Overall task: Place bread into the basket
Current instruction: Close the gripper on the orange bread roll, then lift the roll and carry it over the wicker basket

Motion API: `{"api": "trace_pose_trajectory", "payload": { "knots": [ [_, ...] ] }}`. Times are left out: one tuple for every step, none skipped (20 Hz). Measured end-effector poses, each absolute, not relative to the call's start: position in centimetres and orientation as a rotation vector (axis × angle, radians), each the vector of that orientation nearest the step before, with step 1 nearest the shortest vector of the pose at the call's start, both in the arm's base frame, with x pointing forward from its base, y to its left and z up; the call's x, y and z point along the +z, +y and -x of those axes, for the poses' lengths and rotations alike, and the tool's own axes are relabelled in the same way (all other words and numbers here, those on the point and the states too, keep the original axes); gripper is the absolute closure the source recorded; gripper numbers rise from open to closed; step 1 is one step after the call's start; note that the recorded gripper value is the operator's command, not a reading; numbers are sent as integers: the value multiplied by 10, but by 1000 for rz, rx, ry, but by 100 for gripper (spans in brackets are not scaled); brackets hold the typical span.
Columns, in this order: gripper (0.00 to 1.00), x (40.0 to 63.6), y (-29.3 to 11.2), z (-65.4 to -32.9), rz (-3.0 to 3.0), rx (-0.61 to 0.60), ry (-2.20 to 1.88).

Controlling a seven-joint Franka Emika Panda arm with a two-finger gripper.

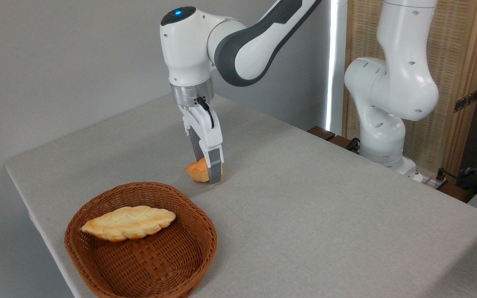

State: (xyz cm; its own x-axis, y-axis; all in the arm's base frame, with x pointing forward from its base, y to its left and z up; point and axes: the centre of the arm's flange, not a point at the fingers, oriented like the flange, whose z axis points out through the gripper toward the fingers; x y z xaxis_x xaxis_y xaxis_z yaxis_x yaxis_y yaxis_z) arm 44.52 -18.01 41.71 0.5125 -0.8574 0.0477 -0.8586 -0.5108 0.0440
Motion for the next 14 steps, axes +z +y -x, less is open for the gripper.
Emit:
{"api": "trace_pose_trajectory", "payload": {
  "knots": [
    [69, 417, -180, -445, -2677, 30, -1522],
    [70, 417, -180, -445, -2677, 30, -1523],
    [71, 417, -180, -445, -2674, 30, -1528],
    [72, 417, -180, -445, -2670, 30, -1534],
    [73, 417, -180, -445, -2668, 30, -1538],
    [76, 416, -180, -445, -2666, 29, -1541],
    [76, 416, -180, -445, -2666, 29, -1542],
    [76, 416, -180, -445, -2665, 28, -1542],
    [76, 416, -180, -445, -2665, 28, -1542],
    [76, 416, -180, -445, -2665, 28, -1542],
    [75, 416, -180, -445, -2665, 27, -1542],
    [76, 416, -180, -445, -2665, 27, -1542],
    [75, 416, -180, -445, -2665, 27, -1542],
    [76, 416, -180, -445, -2665, 27, -1542]
  ]
}}
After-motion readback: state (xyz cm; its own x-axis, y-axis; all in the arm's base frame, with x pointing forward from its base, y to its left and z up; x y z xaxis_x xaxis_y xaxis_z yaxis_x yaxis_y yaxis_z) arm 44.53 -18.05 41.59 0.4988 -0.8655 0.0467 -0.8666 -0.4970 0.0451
